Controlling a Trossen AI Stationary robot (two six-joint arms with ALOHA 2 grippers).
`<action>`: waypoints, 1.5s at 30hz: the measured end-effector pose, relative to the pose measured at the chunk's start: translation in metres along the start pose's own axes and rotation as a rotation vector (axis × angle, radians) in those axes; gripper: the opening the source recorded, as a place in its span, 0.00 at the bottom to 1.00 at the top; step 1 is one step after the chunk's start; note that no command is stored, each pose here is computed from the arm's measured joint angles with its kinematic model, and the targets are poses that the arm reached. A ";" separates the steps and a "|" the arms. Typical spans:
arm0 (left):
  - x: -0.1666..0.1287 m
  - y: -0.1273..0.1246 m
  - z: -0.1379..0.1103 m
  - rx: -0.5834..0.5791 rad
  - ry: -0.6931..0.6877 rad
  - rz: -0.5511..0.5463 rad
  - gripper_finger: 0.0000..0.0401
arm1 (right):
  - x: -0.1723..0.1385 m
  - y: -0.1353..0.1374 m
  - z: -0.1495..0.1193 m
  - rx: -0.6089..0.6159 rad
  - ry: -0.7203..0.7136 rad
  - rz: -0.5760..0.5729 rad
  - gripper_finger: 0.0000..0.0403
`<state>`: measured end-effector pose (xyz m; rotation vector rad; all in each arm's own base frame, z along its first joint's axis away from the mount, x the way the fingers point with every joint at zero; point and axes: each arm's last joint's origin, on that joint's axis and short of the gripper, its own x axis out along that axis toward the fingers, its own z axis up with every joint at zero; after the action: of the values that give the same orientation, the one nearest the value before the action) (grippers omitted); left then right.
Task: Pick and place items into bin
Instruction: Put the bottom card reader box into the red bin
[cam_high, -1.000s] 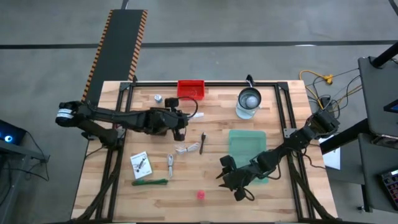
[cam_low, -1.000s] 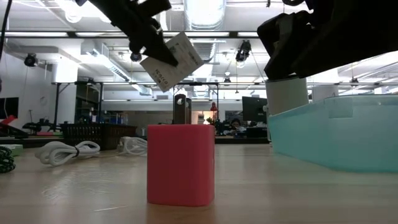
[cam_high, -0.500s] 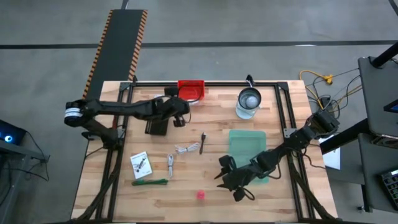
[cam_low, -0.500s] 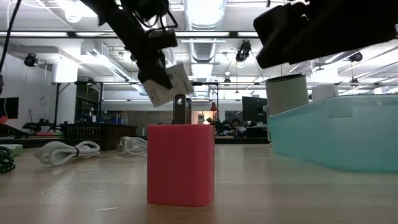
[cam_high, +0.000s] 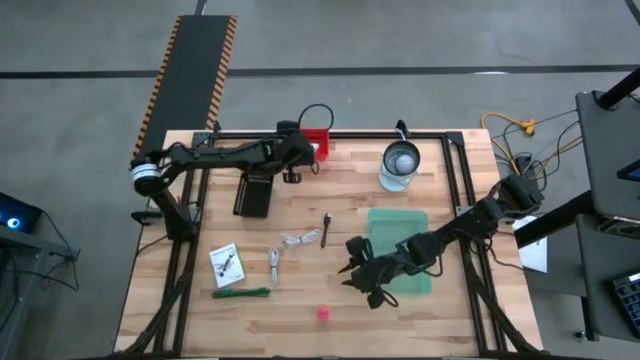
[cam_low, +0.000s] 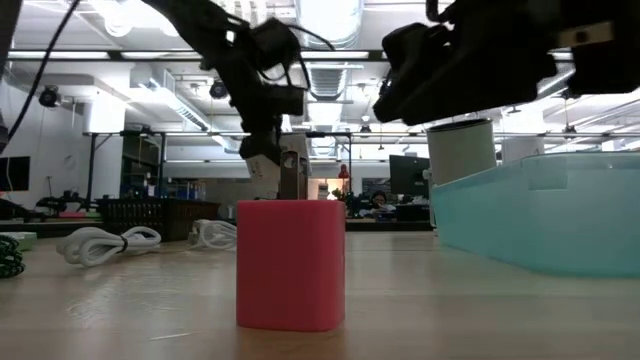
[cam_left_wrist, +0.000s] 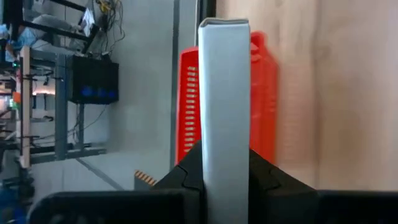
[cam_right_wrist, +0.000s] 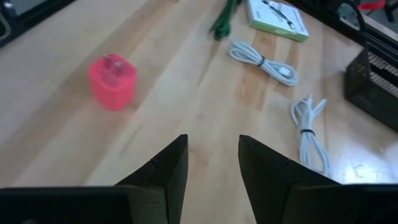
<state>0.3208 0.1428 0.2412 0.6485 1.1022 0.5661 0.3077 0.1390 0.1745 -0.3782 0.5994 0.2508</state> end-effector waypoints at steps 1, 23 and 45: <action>0.006 0.002 0.000 0.006 0.012 0.001 0.07 | 0.000 -0.002 0.000 0.005 0.002 -0.005 0.32; 0.063 0.037 -0.001 0.011 0.026 -0.041 0.07 | 0.003 -0.014 -0.004 -0.006 0.026 -0.029 0.32; 0.075 0.031 -0.006 0.042 -0.029 -0.108 0.07 | 0.003 -0.016 -0.005 -0.056 0.034 -0.033 0.31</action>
<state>0.3388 0.2181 0.2156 0.6280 1.1171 0.4403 0.3131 0.1228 0.1733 -0.4469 0.6197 0.2301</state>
